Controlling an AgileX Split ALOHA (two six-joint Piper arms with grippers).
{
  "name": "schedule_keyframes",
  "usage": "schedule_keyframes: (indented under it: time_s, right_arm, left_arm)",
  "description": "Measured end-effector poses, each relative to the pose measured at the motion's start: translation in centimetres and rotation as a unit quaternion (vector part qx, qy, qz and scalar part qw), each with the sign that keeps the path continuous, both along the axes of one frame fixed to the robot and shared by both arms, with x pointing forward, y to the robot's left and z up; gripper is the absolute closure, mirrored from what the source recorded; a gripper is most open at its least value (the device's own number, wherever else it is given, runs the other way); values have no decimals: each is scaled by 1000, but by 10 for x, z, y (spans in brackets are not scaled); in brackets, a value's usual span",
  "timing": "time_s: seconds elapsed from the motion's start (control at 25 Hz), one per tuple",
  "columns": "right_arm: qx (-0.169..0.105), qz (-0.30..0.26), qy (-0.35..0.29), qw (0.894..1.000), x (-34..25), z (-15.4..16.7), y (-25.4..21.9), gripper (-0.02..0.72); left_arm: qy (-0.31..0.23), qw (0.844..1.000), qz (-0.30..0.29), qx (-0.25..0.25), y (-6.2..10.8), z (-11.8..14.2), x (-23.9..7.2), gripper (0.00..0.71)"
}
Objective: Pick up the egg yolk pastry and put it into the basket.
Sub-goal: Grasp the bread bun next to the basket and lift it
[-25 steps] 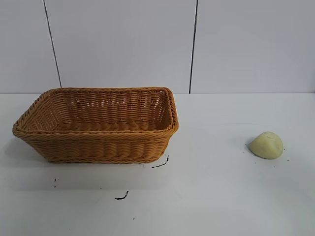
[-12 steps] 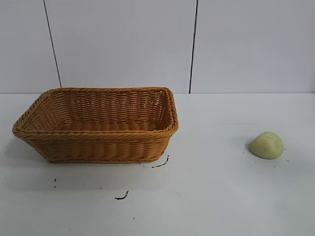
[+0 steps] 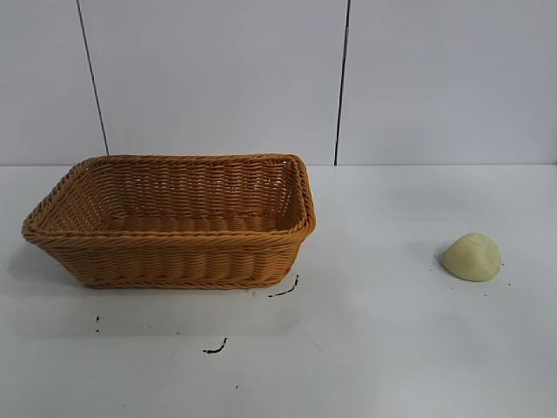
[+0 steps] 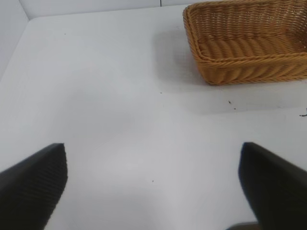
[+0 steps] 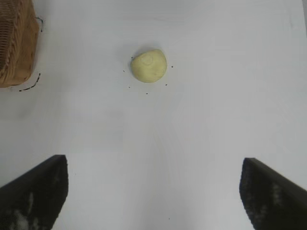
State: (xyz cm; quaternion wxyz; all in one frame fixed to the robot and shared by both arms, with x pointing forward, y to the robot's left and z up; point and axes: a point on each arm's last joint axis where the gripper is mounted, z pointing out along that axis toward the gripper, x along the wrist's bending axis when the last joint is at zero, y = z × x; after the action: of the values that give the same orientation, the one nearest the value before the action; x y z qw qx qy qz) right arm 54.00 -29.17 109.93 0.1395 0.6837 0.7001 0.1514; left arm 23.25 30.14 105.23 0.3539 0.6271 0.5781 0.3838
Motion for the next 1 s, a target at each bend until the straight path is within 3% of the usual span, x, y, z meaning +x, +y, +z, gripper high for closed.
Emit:
schedule_keyframes:
  time_s: [0.32,0.44,0.64,1.0]
  right_arm:
    - [-7,19,76,997,85,-70,2,8]
    - [5,25,94,995,106,-93,5,8]
    - [26,35,119,992,116,-120,11,8]
    - [11,38,136,990,126,-155,24,8]
  left_arm:
    - [0,1000,0,0,0,0,0,14]
    - [0,1000,0,0,0,0,0,14]
    - [0,1000,0,0,0,0,0,14]
    - [0,1000,0,0,0,0,0,14]
